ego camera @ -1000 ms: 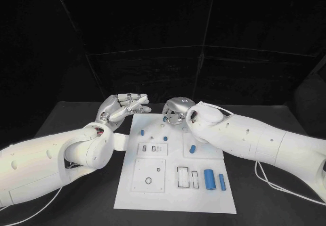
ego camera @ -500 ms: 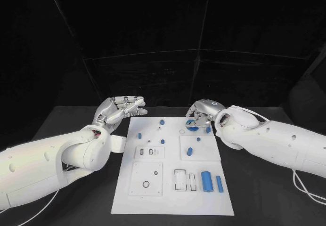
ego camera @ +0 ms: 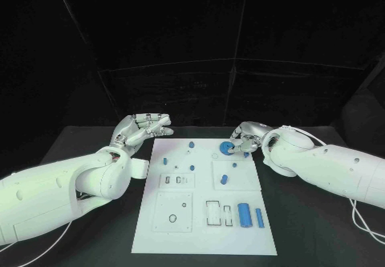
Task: Assemble the parts on the task board
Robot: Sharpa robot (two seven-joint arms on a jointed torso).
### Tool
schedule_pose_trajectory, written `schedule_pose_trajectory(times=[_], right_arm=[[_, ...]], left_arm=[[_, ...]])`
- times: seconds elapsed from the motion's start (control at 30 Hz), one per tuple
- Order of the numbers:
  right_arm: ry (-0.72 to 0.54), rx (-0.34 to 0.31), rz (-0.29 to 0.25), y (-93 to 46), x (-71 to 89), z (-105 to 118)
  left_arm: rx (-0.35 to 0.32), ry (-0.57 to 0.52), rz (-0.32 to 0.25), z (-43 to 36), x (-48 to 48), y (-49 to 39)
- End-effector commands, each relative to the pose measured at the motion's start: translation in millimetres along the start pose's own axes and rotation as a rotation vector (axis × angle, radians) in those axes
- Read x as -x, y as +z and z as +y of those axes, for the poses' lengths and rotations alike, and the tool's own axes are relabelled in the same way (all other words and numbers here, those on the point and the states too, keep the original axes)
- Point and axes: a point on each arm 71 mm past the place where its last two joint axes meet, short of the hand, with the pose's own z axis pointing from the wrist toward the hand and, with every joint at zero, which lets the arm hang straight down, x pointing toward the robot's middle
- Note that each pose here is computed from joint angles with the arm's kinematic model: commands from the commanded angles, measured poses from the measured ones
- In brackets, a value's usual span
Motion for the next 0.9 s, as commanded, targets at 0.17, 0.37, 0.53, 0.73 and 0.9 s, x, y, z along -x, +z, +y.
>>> schedule_pose_trajectory(times=[0.17,0.37,0.53,0.73,0.9], right_arm=[[-0.003,-0.016,0.021,3.4,-1.3,1],[-0.004,-0.012,0.016,4.7,-1.4,3],[-0.011,-0.007,0.015,5.3,-1.7,5],[-0.038,0.009,0.015,6.3,-2.3,8],[-0.063,0.015,0.023,8.0,-3.6,10]], left_arm=[[-0.006,-0.005,0.019,-0.4,-1.5,1.4],[-0.004,-0.006,0.020,-0.1,-1.4,1.6],[-0.003,-0.006,0.020,0.1,-1.0,1.7],[-0.001,-0.006,0.020,0.2,-0.5,1.8],[-0.001,-0.006,0.021,0.3,-0.7,1.9]])
